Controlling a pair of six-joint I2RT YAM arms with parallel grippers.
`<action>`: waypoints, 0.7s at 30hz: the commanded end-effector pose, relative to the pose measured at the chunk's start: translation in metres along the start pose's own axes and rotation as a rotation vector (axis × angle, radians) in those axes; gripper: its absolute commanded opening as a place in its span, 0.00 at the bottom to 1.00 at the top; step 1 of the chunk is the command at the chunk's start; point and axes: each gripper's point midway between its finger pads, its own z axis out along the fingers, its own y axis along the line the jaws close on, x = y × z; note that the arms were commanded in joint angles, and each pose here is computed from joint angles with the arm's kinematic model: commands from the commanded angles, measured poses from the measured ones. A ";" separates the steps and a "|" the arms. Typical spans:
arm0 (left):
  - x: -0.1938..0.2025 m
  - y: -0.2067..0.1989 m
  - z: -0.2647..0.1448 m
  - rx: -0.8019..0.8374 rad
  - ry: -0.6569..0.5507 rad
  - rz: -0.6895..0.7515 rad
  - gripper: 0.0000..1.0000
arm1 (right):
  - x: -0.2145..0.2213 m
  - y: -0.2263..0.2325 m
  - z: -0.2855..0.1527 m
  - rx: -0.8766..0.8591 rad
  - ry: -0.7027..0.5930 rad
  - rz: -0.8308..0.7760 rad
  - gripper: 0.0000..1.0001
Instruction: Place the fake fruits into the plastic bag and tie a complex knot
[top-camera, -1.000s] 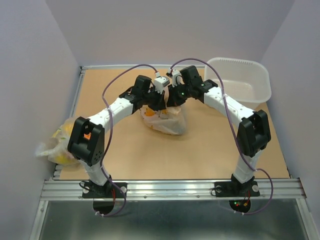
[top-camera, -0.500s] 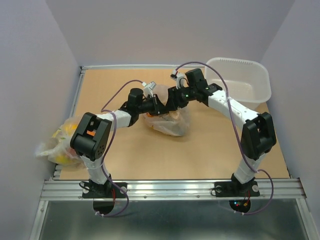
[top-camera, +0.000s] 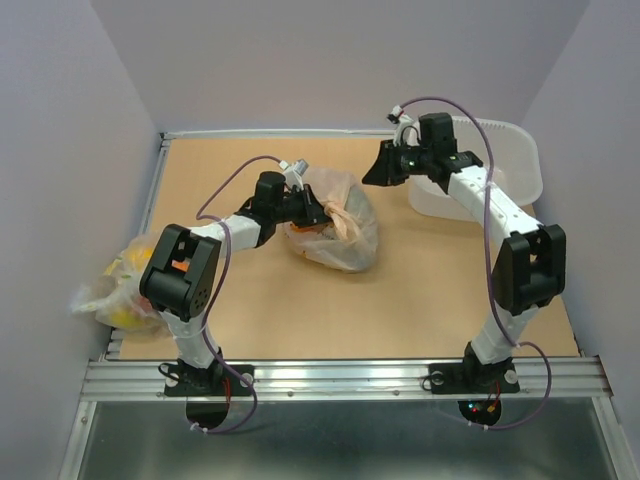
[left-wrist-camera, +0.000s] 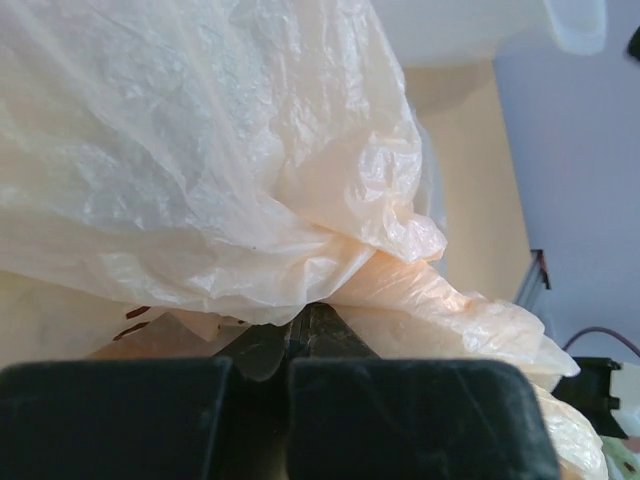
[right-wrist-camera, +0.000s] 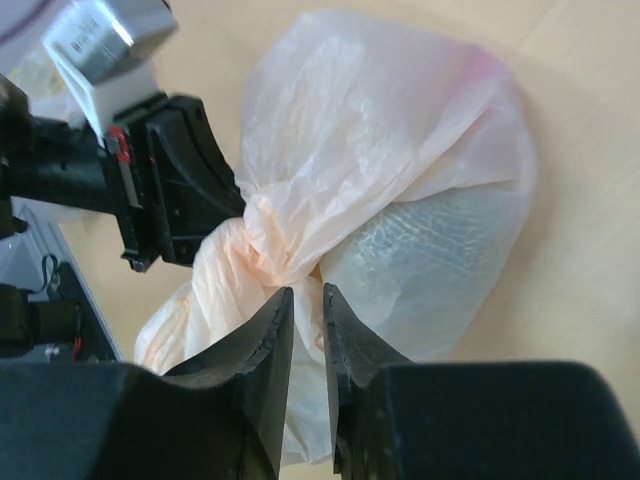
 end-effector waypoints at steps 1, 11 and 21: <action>-0.015 0.003 -0.004 -0.102 -0.027 0.094 0.00 | 0.022 0.007 0.022 -0.088 0.061 -0.036 0.24; -0.014 -0.024 0.007 0.062 -0.081 0.063 0.00 | 0.089 0.003 0.051 -0.135 0.213 0.042 0.52; -0.031 -0.092 -0.003 0.474 -0.162 -0.061 0.00 | 0.120 0.029 0.054 -0.262 0.286 0.148 0.78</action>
